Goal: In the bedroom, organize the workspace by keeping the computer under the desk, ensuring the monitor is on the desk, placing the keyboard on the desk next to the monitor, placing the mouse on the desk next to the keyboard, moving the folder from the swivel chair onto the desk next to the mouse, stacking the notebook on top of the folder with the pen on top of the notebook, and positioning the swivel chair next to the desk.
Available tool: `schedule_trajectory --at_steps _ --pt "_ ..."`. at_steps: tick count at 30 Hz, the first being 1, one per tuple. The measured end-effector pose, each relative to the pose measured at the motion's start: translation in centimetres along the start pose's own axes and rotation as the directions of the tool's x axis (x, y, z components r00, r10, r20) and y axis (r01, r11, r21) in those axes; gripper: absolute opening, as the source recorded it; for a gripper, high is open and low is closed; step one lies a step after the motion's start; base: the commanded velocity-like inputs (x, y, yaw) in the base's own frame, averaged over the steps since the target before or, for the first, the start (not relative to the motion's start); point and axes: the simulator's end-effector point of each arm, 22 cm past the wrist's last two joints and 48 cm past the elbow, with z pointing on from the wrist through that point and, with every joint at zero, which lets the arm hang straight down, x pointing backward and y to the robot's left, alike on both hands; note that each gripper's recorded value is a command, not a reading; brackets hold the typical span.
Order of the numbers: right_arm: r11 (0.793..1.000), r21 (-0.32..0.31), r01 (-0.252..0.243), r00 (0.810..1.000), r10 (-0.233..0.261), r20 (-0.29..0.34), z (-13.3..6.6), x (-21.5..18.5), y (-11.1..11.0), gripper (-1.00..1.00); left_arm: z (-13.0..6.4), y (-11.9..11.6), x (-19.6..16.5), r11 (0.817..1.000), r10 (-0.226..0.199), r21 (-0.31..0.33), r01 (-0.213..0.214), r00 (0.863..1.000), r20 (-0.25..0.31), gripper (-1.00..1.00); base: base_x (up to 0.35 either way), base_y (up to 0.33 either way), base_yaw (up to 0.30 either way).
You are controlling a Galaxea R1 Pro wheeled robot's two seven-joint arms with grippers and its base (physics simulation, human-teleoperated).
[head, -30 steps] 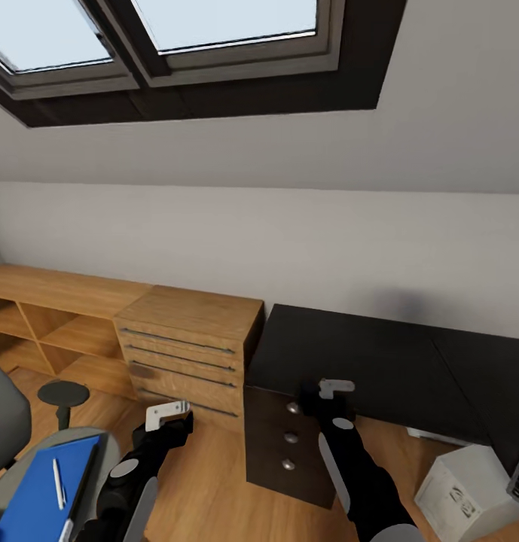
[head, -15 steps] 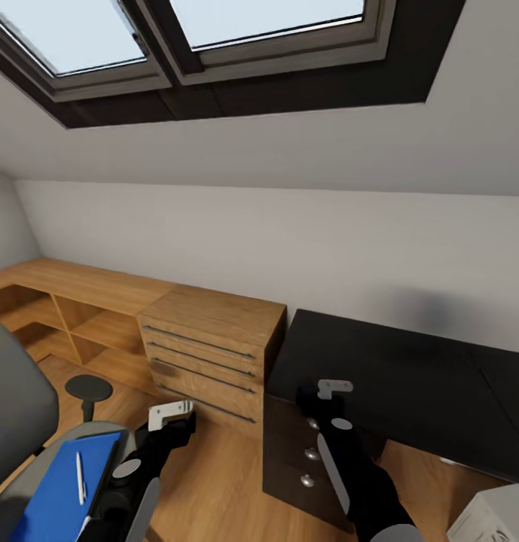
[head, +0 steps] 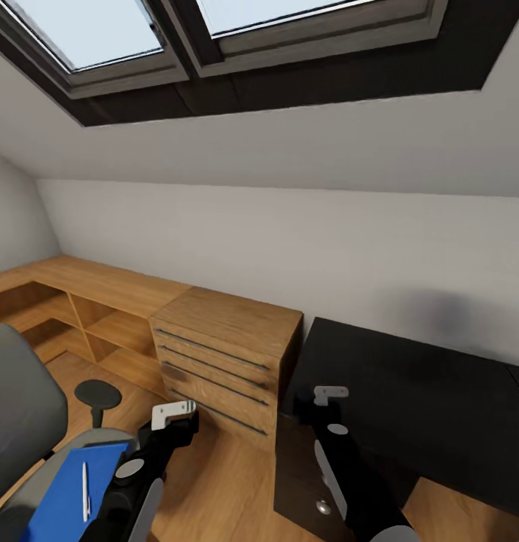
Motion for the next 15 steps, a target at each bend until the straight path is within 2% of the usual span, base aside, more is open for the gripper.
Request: schedule_trajectory --at_steps 5,8,12,15 --pt "1.000 0.004 0.015 1.000 -0.015 0.013 0.2 0.4 -0.2 -1.00 0.0 -0.1 0.0 1.000 0.000 0.001 0.000 1.000 0.000 1.00 0.139 0.000 0.000" --pt "0.999 0.029 0.034 0.999 -0.035 0.017 0.9 1.9 -2.2 -1.00 0.0 0.0 0.0 1.000 0.000 0.001 0.000 1.000 0.000 1.00 0.022 0.000 0.000" --pt "0.998 0.038 0.041 0.999 -0.042 0.032 1.2 2.5 -3.0 -1.00 0.0 -0.1 0.0 1.000 0.000 0.001 0.000 1.000 -0.001 1.00 0.006 0.000 0.000" --pt "0.998 0.040 0.048 0.999 -0.049 0.009 1.5 4.1 -3.3 -1.00 0.0 -0.2 0.0 1.000 0.001 0.004 -0.001 1.000 0.001 1.00 0.026 0.000 0.000"
